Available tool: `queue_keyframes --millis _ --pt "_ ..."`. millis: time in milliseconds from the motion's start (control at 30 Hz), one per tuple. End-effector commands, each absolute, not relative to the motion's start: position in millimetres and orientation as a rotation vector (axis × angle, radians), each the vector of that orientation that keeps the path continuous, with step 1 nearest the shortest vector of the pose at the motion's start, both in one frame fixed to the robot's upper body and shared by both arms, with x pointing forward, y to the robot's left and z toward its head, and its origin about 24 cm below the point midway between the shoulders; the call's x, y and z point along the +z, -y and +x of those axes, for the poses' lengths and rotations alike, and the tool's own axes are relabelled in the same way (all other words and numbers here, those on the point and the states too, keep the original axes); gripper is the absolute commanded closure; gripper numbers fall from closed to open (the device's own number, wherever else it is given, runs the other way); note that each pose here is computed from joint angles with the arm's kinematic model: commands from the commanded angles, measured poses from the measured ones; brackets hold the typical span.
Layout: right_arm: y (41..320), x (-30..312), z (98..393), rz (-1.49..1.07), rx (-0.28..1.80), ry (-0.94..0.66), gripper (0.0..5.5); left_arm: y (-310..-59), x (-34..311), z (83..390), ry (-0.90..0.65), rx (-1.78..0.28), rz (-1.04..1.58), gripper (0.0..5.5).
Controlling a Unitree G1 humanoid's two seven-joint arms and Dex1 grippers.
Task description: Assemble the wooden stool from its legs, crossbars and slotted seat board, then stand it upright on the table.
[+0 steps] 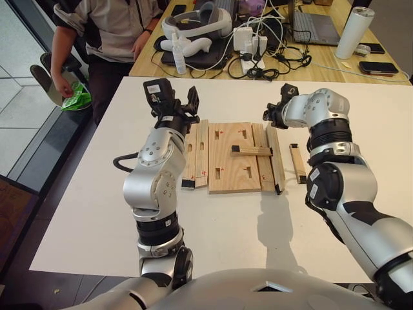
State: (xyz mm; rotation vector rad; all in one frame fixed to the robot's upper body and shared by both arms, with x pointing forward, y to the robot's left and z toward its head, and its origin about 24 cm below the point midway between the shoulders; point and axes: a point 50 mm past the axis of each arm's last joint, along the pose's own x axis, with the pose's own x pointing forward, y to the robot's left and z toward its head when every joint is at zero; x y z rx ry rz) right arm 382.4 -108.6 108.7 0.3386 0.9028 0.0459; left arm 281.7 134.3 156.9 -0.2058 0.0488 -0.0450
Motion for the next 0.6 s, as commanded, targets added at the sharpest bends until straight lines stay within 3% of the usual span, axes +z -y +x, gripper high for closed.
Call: queue_keyframes --millis 33,533,600 --pt "114.2 112.9 384.9 0.331 0.019 -0.907 3.23 -134.2 157.7 283.1 -0.046 -0.037 -0.195 2.78" --pt "116.4 73.9 370.1 0.358 0.001 -1.06 3.23 -128.0 157.7 282.0 -0.045 -0.057 -0.208 2.78" --pt "116.1 72.2 369.9 0.35 -0.001 -1.058 3.51 -127.7 157.6 281.9 -0.046 -0.06 -0.207 2.78"
